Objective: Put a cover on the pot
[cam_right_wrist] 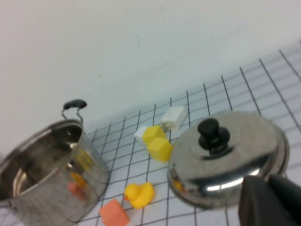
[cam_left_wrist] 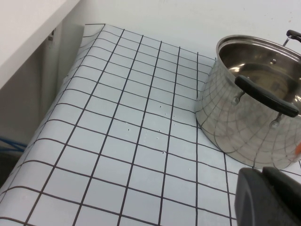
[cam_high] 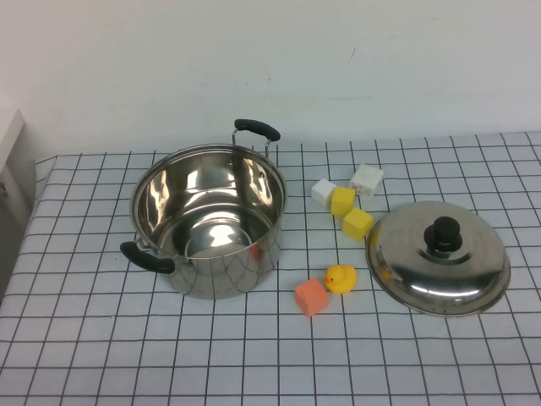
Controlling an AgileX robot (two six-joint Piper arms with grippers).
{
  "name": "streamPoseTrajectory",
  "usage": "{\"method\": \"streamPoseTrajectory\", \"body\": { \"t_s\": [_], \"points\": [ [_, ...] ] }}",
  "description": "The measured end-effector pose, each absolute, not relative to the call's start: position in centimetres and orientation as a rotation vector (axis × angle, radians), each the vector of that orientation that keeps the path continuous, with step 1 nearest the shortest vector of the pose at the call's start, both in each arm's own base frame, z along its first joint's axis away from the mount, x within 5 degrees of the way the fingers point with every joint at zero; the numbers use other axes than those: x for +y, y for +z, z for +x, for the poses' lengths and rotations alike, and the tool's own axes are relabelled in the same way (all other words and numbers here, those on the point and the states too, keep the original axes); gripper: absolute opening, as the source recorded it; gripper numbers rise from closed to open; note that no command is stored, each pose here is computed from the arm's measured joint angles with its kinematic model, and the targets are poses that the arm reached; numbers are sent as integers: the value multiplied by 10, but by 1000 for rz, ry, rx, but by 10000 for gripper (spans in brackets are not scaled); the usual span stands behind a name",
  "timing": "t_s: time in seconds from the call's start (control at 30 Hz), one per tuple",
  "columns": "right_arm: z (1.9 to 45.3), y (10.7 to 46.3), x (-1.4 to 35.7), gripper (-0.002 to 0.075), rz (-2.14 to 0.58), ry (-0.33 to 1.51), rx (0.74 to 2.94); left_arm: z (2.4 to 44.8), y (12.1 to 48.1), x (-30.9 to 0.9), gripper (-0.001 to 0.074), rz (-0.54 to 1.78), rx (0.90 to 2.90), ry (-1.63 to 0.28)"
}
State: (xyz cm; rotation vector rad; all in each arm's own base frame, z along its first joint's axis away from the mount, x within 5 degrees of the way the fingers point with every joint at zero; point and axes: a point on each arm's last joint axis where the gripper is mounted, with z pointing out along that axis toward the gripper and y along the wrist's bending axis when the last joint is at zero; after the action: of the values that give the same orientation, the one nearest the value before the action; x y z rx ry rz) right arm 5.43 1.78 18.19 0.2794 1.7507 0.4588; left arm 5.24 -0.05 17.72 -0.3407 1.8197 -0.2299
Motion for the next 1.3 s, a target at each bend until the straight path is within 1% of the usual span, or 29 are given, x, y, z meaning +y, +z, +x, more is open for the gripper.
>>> {"method": "streamPoseTrajectory", "body": {
  "t_s": [0.07, 0.23, 0.33, 0.47, 0.6, 0.67, 0.7, 0.77, 0.83, 0.93, 1.03, 1.07, 1.2, 1.3],
  "points": [
    [54, 192, 19, 29, 183, 411, 1718, 52, 177, 0, -2, -341, 1820, -230],
    [50, 244, 22, 29, -94, 202, 1581, 52, 177, 0, -3, -341, 1820, -230],
    [59, 265, 21, 29, -197, 114, 1598, 52, 177, 0, -3, -341, 1820, -230],
    [80, 276, 17, 30, -219, 75, 1680, 52, 177, 0, -3, -341, 1820, -230],
    [105, 272, 7, 41, -132, 30, 1807, 52, 177, 0, -3, -341, 1820, -230],
    [115, 268, 2, 83, -70, 15, 1843, 52, 177, 0, -3, -341, 1820, -230],
    [120, 267, 1, 122, -43, 10, 1841, 52, 177, 0, -3, -341, 1820, -230],
    [130, 264, 2, 232, -19, 10, 1810, 52, 177, 0, -3, -341, 1820, -230],
    [144, 262, 7, 361, -31, 33, 1761, 52, 177, 0, -3, -343, 1819, -232],
    [167, 257, 18, 504, -67, 104, 1690, 52, 177, 0, -3, -343, 1819, -232],
    [193, 244, 26, 558, -71, 177, 1651, 52, 177, 0, -3, -343, 1819, -232],
    [199, 239, 28, 566, -68, 196, 1644, 52, 177, 0, -3, -343, 1819, -232],
    [228, 208, 34, 577, -46, 265, 1627, 52, 177, 0, -3, -343, 1819, -232],
    [250, 172, 37, 578, -41, 282, 1705, 52, 177, 0, -3, -343, 1819, -232]
  ]
}}
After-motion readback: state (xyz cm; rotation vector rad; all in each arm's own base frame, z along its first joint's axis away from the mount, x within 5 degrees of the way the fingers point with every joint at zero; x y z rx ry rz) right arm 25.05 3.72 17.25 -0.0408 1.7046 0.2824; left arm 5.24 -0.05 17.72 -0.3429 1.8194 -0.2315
